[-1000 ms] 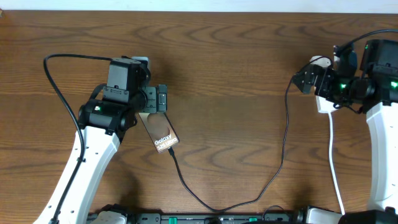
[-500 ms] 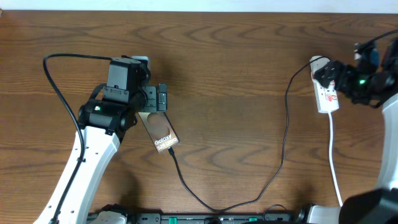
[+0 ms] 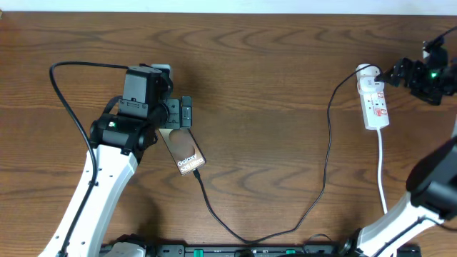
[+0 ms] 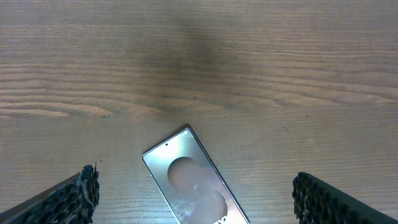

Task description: Plug charger to phone and switch on socket

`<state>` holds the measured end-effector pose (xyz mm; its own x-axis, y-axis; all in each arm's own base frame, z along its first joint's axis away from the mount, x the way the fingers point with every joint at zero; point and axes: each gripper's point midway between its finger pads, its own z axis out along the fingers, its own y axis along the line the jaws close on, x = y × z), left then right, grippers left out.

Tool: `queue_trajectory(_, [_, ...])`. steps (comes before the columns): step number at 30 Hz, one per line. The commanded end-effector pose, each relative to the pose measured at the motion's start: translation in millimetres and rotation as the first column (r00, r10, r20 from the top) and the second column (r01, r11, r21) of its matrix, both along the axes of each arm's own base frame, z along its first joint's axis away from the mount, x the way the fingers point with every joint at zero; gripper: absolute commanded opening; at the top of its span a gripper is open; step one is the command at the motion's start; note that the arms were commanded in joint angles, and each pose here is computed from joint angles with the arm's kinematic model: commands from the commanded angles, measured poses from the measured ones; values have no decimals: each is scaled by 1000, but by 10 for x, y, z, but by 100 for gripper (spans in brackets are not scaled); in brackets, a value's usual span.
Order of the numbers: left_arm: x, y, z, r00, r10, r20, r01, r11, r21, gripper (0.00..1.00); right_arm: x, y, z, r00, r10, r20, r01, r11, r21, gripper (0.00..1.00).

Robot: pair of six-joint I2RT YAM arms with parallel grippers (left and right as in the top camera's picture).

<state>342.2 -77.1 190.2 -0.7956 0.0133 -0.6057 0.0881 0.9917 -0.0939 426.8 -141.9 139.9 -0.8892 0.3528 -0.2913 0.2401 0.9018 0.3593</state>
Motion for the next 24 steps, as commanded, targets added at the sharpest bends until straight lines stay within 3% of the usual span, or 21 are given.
queue_trajectory(1, [40,11,122,999,-6,35,5,1000,16,98,111,-64,-245,998,66,-7,-66,998,-4,99])
queue_trajectory(10, [40,11,122,999,-6,35,5,1000,16,98,244,29,-682,988,152,0,-152,986,66,99])
queue_trajectory(24, [40,11,119,999,-6,34,5,1000,16,98,363,231,-687,972,229,46,-231,971,65,99])
